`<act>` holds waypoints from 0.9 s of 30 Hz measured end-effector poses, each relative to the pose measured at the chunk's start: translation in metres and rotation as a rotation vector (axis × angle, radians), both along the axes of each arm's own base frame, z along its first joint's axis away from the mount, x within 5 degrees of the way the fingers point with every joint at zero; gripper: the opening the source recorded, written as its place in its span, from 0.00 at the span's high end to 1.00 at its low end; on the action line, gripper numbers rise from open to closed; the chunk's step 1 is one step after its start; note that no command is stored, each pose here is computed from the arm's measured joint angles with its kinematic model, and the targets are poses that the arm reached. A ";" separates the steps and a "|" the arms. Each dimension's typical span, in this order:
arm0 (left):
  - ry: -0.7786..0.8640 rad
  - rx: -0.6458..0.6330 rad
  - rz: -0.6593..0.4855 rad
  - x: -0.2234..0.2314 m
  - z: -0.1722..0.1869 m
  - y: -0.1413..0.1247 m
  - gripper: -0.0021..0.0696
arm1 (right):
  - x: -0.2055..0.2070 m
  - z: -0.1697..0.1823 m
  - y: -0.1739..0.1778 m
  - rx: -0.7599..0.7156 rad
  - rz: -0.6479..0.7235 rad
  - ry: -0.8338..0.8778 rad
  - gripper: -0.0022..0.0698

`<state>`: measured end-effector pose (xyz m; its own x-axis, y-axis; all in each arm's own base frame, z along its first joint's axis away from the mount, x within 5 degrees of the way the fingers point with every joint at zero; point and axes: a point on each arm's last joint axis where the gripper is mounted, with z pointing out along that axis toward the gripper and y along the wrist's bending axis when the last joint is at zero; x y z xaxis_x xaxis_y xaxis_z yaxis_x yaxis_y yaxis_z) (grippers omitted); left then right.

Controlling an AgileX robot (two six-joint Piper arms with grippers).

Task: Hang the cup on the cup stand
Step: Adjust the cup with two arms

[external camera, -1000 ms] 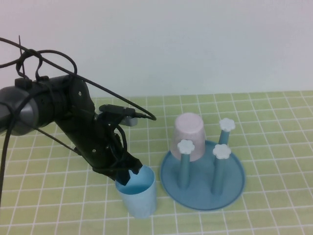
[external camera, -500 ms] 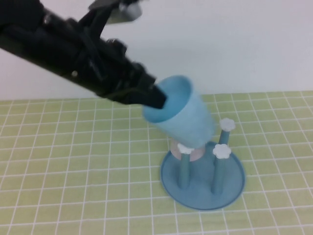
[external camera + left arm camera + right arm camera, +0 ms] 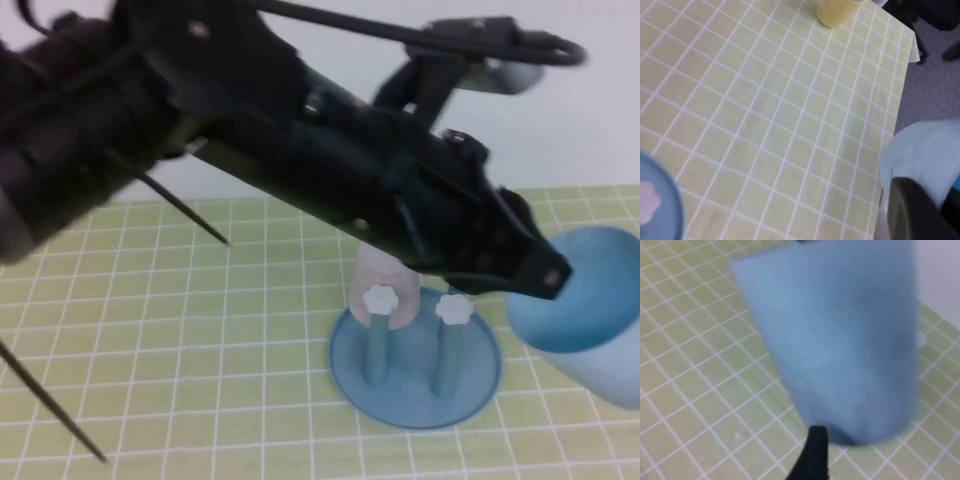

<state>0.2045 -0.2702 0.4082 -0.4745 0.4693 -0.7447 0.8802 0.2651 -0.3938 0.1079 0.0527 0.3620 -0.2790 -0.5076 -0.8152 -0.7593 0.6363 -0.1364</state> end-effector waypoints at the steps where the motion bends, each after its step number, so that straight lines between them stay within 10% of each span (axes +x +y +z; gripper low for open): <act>1: 0.002 -0.007 0.002 0.000 -0.001 -0.004 0.97 | 0.001 -0.001 0.001 -0.003 0.021 0.009 0.02; 27: 0.069 -0.122 0.011 0.007 -0.007 -0.022 0.97 | 0.032 -0.014 0.006 0.006 0.131 0.069 0.05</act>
<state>0.2119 -0.2927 0.4012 -0.5309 0.3719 -0.7615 0.8474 0.2213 -0.4827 0.1401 0.0591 0.3481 -0.2666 -0.5383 -0.7995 -0.8431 0.5321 -0.0771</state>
